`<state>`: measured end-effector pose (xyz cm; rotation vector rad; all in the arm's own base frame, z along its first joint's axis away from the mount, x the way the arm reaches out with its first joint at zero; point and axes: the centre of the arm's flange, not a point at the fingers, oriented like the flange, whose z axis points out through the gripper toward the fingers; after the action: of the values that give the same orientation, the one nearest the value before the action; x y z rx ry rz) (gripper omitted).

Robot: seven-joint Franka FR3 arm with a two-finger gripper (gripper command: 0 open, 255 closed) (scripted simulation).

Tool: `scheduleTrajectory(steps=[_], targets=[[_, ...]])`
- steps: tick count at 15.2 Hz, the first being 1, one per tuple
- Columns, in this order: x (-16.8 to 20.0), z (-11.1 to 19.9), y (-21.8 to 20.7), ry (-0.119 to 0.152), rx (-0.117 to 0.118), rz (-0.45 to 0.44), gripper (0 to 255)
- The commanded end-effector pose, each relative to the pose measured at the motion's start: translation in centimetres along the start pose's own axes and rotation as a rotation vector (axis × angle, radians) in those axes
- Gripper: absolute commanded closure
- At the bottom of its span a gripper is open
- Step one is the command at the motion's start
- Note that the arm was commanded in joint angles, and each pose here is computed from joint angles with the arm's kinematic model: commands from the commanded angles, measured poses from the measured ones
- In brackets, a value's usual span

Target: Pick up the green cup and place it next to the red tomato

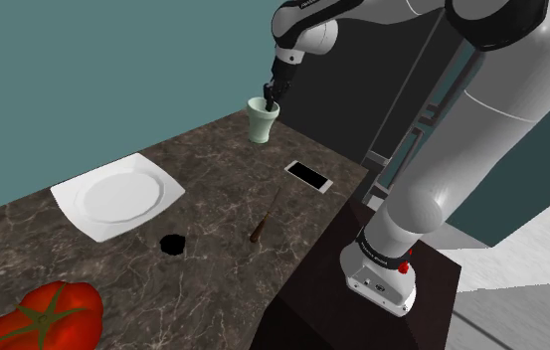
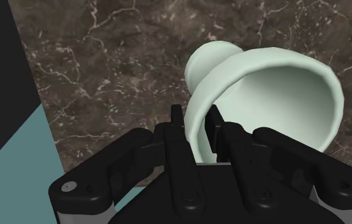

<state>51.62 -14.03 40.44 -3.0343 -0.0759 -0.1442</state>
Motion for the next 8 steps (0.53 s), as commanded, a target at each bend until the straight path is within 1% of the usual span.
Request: scheduleTrajectory(steps=[1, 8], targets=[[0.2, -1.1, -0.2, 0.000, 0.000, 0.000, 255], [0.5, -4.8, -0.5, 0.000, 0.000, 0.000, 255]])
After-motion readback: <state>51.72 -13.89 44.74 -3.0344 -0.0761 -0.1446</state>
